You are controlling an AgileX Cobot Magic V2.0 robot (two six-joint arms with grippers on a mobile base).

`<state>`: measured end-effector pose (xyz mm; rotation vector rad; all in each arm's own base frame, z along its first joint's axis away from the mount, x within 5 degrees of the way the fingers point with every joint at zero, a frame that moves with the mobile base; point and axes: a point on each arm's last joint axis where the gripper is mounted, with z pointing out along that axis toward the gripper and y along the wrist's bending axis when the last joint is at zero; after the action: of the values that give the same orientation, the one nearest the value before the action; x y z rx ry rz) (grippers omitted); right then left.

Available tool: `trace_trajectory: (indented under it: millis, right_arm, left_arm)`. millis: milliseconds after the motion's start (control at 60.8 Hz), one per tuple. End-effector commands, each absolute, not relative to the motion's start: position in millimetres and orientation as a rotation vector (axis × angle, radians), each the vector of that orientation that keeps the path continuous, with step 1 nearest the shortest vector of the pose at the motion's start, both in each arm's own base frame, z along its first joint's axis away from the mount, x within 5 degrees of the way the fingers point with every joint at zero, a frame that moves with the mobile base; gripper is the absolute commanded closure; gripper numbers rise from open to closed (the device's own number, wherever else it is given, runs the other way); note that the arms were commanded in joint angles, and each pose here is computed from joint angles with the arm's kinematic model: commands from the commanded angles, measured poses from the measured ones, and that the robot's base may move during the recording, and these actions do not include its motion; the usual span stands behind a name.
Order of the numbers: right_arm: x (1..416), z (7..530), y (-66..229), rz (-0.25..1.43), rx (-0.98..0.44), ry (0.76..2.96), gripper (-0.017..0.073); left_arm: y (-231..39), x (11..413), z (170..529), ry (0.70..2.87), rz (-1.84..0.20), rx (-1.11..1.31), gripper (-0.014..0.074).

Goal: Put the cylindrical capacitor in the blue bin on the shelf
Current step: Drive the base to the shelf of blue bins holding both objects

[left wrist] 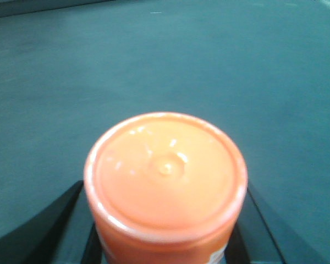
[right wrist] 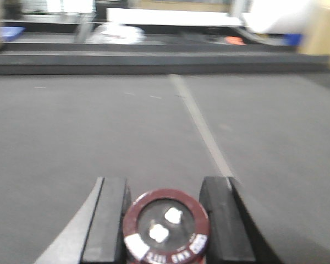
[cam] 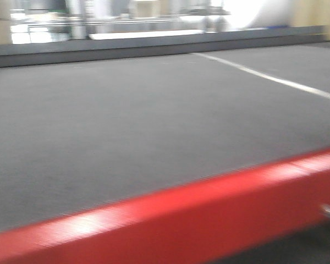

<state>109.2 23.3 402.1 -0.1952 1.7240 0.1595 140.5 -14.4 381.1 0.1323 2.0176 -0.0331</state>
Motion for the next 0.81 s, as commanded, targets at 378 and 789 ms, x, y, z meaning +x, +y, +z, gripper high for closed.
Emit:
trace_trajectory:
  millis: [378,789]
  right_arm:
    - [108.2,405.3,22.5,0.15,-0.193,1.689,0.0587]
    - [108.2,405.3,22.5,0.15,-0.193,1.689,0.0587]
  left_arm:
    - [-15.4,139.1,383.9,1.997,-0.049,0.127,0.0704]
    - [-15.4,139.1,383.9,1.997,-0.049,0.127,0.0704]
